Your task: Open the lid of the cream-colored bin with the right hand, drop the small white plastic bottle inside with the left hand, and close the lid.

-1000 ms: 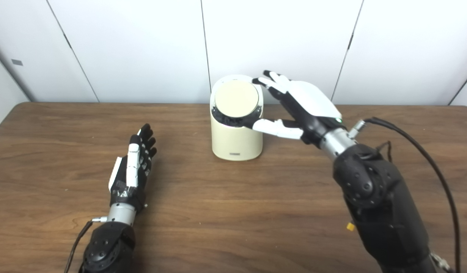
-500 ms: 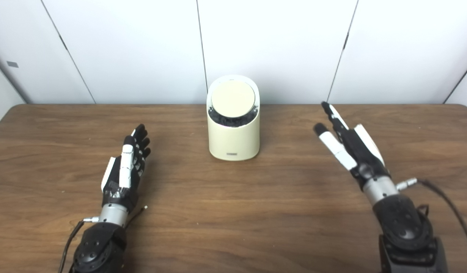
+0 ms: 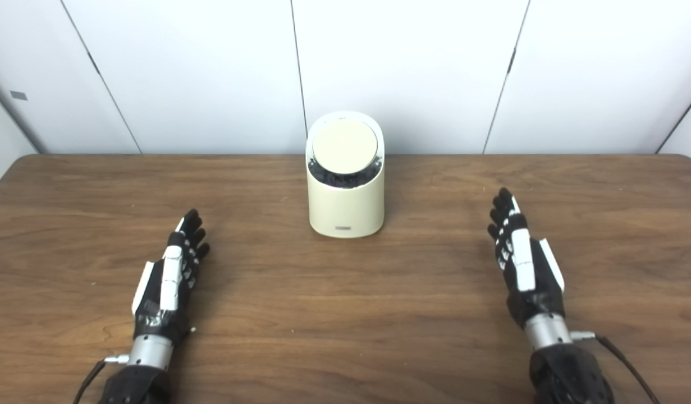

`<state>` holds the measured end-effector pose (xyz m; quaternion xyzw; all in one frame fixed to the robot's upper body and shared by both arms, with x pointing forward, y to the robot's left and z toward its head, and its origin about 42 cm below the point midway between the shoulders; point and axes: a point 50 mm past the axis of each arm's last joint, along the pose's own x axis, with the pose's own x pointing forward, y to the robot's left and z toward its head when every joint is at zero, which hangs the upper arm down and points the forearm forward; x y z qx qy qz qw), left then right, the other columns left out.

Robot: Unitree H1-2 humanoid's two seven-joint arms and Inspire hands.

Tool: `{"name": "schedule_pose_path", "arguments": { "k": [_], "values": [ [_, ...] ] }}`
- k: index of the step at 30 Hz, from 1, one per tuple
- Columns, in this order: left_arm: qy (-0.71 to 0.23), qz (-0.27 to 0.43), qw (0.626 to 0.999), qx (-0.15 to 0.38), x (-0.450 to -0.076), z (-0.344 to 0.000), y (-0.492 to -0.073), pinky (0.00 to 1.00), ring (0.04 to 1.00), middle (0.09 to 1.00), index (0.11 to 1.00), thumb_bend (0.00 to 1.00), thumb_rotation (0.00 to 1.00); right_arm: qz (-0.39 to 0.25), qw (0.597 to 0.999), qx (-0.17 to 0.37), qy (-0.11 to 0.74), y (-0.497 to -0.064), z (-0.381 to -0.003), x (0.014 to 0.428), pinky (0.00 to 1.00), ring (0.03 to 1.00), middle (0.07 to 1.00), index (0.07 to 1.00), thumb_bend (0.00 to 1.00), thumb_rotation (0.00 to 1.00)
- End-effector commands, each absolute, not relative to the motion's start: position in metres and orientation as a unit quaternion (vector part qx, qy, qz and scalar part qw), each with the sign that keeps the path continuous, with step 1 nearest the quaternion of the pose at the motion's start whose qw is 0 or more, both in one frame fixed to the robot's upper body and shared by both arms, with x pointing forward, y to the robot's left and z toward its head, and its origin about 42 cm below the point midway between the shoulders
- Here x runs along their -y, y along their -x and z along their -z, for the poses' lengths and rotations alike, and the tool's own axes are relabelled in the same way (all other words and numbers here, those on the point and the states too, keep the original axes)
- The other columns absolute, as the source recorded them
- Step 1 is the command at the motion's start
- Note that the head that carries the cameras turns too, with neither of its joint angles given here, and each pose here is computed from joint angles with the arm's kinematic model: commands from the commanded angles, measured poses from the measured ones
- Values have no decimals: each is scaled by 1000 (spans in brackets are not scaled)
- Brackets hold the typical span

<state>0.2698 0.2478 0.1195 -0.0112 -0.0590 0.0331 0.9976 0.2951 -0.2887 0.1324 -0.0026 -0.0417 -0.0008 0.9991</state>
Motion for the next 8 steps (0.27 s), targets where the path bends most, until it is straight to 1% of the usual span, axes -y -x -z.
{"name": "schedule_pose_path", "arguments": {
  "k": [1,4,8],
  "values": [
    [-7,-28,995,98,-251,-125,-264,1000,1000,1000,1000,572,999,3,996,91,10,-297,-145,289,1000,1000,1000,994,641,1000],
    [-12,-27,995,96,-254,-117,-257,1000,1000,1000,1000,550,1000,5,996,92,12,-292,-141,288,1000,1000,1000,997,607,1000],
    [-10,-30,995,94,-256,-114,-255,1000,1000,1000,1000,553,1000,10,996,88,12,-286,-136,288,1000,1000,1000,995,588,1000]
  ]
}}
